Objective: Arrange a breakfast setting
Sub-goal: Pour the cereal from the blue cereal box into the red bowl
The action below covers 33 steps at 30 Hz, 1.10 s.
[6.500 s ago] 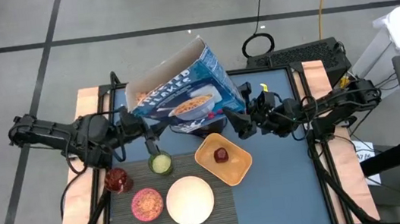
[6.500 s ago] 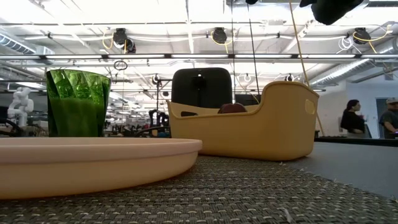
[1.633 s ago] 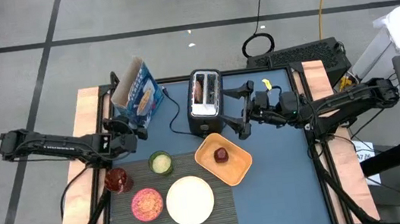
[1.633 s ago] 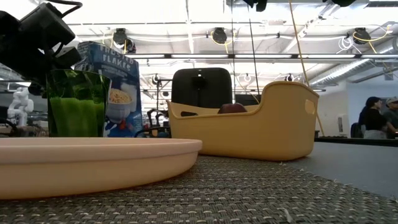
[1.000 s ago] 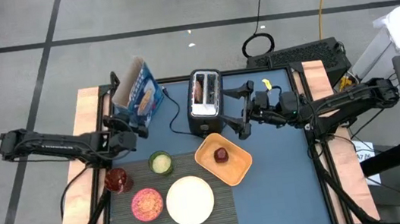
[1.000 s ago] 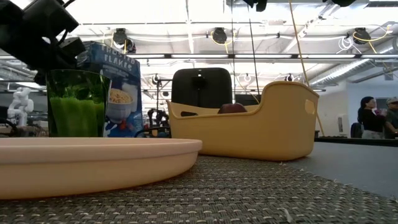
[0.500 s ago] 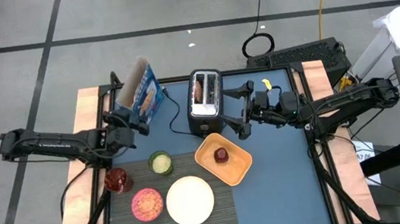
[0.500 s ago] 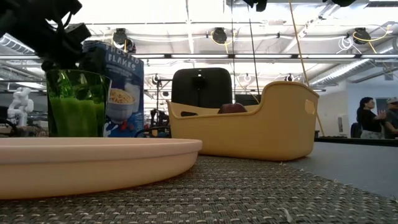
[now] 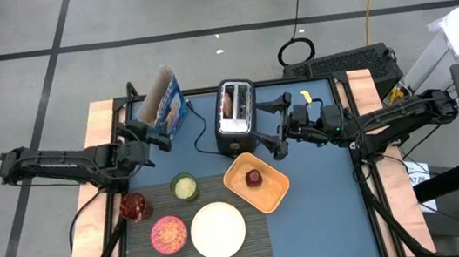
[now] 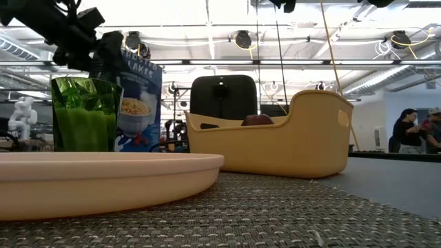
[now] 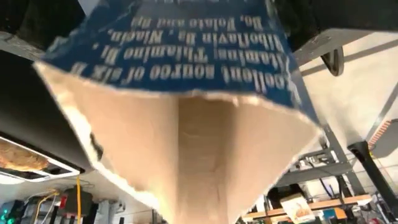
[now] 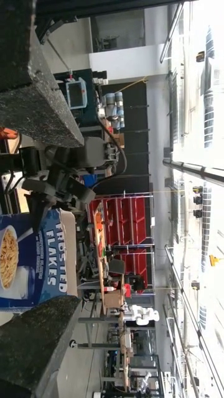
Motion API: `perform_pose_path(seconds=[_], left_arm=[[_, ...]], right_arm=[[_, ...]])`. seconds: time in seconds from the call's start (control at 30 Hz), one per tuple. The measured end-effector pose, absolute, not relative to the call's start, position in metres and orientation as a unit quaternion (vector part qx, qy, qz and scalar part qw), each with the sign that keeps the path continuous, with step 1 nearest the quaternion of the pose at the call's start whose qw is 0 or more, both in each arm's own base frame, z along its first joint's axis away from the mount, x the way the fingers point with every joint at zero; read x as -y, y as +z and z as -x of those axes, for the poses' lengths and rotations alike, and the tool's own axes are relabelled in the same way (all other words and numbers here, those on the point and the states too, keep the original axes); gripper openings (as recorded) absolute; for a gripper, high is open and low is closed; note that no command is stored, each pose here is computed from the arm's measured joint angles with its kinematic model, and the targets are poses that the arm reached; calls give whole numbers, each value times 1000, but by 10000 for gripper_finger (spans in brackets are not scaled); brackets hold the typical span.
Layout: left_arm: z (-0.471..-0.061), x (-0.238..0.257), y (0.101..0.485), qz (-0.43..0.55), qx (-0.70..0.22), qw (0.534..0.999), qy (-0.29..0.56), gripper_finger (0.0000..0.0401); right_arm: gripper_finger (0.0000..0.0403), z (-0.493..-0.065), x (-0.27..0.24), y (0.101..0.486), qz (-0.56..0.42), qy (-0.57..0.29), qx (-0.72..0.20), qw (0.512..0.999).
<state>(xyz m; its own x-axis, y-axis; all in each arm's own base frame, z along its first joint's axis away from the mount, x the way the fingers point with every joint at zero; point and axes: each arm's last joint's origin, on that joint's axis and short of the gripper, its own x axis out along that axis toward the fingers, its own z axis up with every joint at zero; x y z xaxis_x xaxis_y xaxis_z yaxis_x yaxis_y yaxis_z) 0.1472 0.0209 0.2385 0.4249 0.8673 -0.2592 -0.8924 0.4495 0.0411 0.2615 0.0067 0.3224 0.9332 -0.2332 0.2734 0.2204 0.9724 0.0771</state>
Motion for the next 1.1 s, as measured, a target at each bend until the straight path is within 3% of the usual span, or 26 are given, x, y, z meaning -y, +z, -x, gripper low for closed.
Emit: perform_pose_path(seconds=[1.1], left_arm=[[-150, -21, 285, 52, -83, 853, 513, 395]], right_arm=[[393, -262, -7, 322, -14, -116, 141, 983]])
